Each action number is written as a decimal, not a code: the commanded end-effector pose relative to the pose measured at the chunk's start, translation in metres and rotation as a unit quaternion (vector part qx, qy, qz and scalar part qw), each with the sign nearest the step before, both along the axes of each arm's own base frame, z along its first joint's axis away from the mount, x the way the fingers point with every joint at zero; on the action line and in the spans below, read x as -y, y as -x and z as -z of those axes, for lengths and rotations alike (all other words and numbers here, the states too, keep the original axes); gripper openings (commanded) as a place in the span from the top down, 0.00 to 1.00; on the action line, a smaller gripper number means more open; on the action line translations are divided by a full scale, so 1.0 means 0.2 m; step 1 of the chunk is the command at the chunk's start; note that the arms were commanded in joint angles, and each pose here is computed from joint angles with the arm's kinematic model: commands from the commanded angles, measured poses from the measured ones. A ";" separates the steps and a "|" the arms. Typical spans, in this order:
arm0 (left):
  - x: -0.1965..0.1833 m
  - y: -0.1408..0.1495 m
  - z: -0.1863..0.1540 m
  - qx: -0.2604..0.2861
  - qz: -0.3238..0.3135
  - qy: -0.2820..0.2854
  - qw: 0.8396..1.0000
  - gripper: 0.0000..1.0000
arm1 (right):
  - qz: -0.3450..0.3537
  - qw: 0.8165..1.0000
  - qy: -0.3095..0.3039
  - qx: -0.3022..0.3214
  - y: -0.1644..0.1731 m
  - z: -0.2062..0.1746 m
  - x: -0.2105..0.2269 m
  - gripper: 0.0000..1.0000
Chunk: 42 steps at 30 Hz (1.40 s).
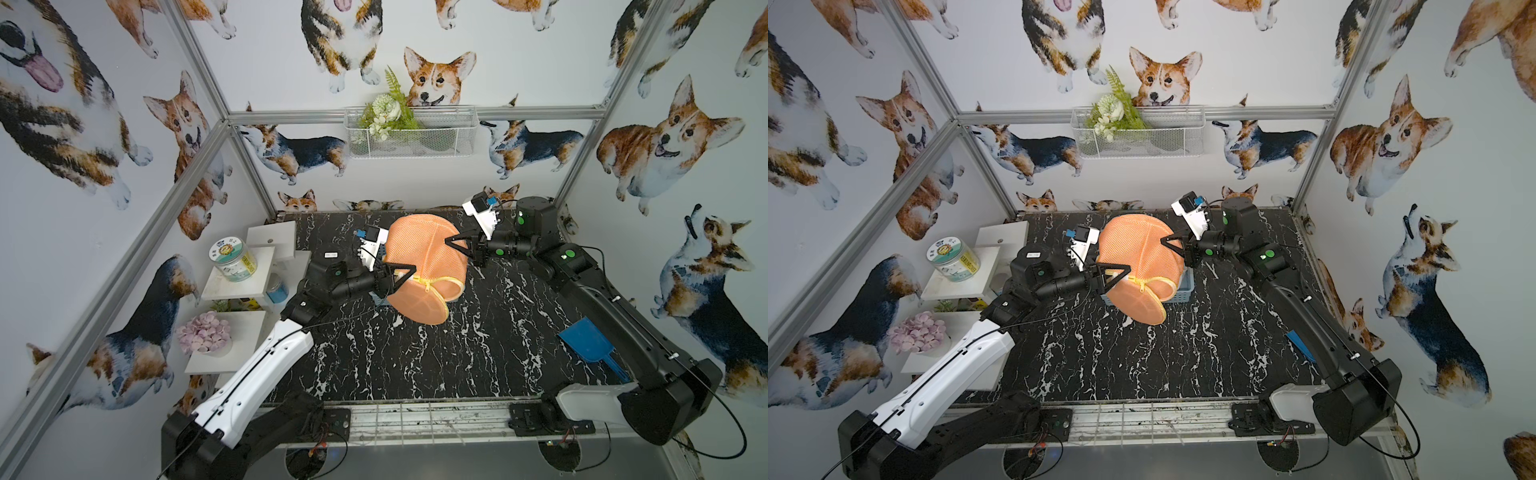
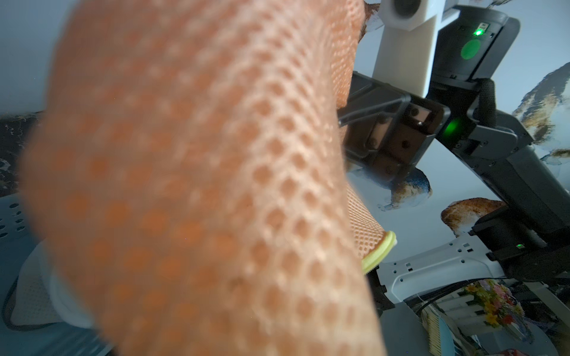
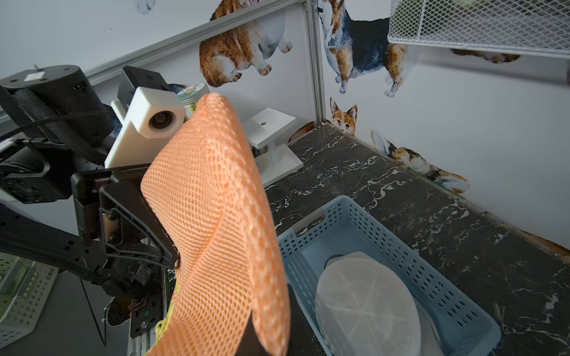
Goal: Turn the laundry bag inside out
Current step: Turn over the laundry bag, then zip the zipper on the laundry bag.
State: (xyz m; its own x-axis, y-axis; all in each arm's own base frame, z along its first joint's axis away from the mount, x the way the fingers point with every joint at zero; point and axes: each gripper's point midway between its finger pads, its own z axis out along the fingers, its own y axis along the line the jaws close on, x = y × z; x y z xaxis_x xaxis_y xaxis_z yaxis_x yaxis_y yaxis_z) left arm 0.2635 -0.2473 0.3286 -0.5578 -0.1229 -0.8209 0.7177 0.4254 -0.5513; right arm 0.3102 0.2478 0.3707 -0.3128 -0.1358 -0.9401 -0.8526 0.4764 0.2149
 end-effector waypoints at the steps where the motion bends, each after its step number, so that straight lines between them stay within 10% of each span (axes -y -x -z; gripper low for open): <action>1: 0.01 0.02 -0.05 0.013 0.013 0.015 1.000 0.80 | 0.009 1.000 -0.018 0.010 -0.03 -0.05 -0.01 1.00; 4: 0.00 0.01 -0.06 0.003 0.003 0.028 1.000 1.00 | 0.022 0.999 -0.027 0.002 -0.05 -0.04 0.00 0.98; 8: -0.04 -0.05 -0.09 -0.012 -0.045 0.033 0.998 1.00 | 0.066 0.997 -0.041 0.003 -0.08 -0.05 0.05 0.49; 13: -0.08 -0.11 -0.11 -0.032 -0.092 0.034 0.995 1.00 | 0.131 0.988 -0.080 0.029 -0.06 -0.16 0.15 0.24; 28: -0.13 -0.23 -0.08 -0.071 -0.149 0.034 0.986 1.00 | -0.006 0.995 -0.090 -0.045 0.30 -0.10 -0.19 0.36; 42: -0.18 -0.23 -0.11 -0.073 -0.180 0.032 0.980 1.00 | 0.032 0.993 -0.040 -0.104 0.20 0.12 -0.31 0.60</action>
State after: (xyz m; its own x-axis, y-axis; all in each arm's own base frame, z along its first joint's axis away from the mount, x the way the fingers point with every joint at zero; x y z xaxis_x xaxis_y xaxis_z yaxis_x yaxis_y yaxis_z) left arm 0.3088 -0.2132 0.3417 -0.6011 -0.3675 -0.7097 0.4313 0.5984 -0.6752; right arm 0.2692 0.3081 0.3465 -0.4911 -0.0427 -0.8700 -0.7634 0.5021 0.4063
